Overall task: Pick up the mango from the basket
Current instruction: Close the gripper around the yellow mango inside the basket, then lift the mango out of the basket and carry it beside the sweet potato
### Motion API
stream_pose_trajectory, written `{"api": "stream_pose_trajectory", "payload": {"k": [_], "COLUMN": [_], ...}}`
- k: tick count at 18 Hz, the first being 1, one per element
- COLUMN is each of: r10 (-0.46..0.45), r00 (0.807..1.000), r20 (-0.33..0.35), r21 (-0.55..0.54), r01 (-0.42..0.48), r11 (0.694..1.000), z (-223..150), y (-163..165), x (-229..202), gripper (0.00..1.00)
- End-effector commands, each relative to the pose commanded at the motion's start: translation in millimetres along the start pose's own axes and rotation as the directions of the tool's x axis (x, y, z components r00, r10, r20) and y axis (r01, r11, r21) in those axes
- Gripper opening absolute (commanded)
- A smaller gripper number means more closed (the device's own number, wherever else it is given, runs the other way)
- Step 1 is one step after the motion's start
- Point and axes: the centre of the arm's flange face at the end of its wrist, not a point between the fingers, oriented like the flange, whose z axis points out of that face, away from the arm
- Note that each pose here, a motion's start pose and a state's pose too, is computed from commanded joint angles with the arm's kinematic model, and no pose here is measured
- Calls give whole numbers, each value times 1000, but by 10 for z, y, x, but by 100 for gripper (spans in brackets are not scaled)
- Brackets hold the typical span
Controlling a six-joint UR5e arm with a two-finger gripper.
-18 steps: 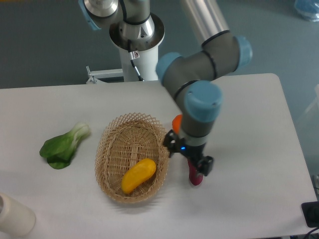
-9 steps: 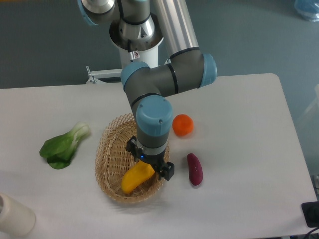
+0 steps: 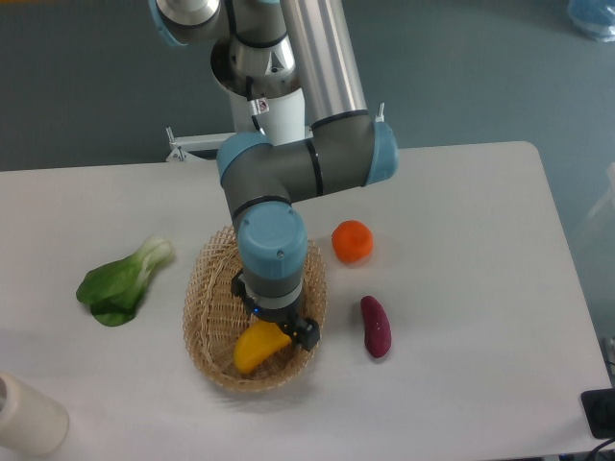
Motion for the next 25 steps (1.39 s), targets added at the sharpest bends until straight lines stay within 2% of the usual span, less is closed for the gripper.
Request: {"api": "stream_pose_trajectory", "payload": {"k": [3, 6, 12, 13, 15, 16, 20, 25], "r10": [-14, -15, -9, -6, 0, 2, 4, -30], "r00": [1000, 1000, 1000, 1000, 1000, 1000, 1000, 1000], "r20": [-9, 13, 27, 25, 17, 22, 30, 2], "r21": [-9, 7, -38, -40, -44, -30, -18, 51], "r01": [14, 15, 10, 7, 1, -1, -3, 30], "r11": [1000, 1000, 999, 999, 999, 1000, 1000, 998], "z": [98, 190, 340, 363, 367, 296, 146, -274], "y": [-39, -102, -86, -90, -95, -114, -107, 104], "x": [24, 2, -6, -12, 1, -7, 1, -111], "gripper": [100, 100, 100, 93, 33, 23, 23, 23]}}
